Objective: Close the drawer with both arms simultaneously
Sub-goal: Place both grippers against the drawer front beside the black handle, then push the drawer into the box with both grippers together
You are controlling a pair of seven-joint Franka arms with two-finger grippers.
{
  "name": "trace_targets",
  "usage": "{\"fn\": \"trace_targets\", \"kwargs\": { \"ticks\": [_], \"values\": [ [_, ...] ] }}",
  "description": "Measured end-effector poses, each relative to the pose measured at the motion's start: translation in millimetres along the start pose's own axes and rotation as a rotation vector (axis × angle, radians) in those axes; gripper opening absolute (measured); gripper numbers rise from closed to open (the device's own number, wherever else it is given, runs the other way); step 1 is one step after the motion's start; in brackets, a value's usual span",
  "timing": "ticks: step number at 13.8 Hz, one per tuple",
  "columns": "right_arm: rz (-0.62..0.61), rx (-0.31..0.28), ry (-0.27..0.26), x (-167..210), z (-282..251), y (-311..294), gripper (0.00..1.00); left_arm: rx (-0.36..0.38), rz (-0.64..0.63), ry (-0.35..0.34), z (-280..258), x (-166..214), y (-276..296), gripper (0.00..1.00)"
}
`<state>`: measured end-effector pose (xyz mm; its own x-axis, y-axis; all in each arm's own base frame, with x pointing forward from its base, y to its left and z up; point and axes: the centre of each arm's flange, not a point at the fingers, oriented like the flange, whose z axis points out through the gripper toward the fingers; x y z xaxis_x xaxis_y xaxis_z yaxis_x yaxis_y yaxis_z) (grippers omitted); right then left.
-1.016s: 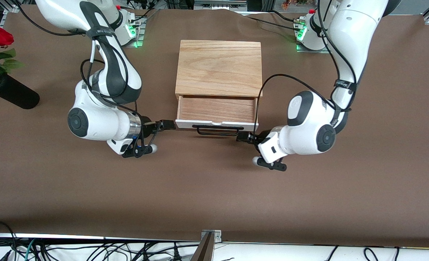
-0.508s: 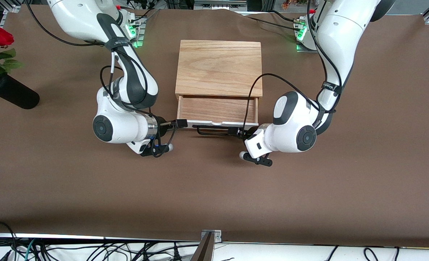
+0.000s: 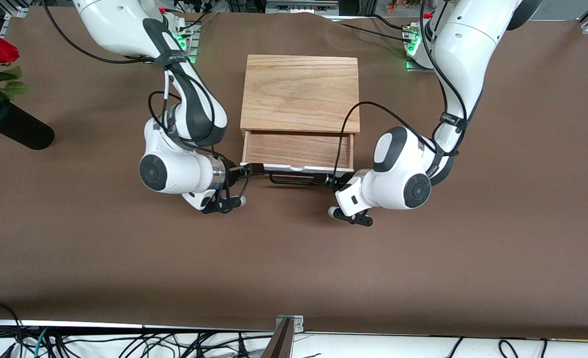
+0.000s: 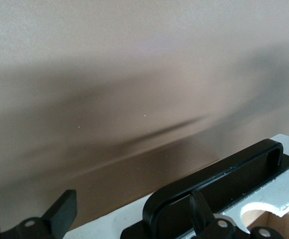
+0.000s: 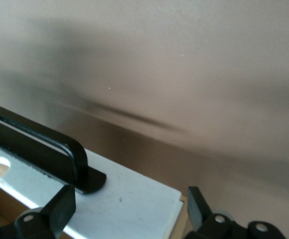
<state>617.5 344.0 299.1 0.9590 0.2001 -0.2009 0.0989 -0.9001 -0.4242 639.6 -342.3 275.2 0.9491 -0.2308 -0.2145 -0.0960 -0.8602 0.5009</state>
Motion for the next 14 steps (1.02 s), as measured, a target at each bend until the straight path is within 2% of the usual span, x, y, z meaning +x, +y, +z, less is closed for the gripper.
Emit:
{"fn": "trace_targets", "kwargs": {
  "ticks": [3,11,14],
  "values": [
    [-0.005,-0.004,0.004,2,14,-5,1.00,0.001,0.000,-0.031,2,-3,0,1.00],
    [-0.031,-0.012,-0.040,-7,32,-23,1.00,-0.023,-0.011,-0.127,6,-14,0,1.00],
    [-0.034,-0.013,-0.101,-15,39,-27,1.00,-0.022,-0.009,-0.169,7,-20,1,1.00]
  ]
}}
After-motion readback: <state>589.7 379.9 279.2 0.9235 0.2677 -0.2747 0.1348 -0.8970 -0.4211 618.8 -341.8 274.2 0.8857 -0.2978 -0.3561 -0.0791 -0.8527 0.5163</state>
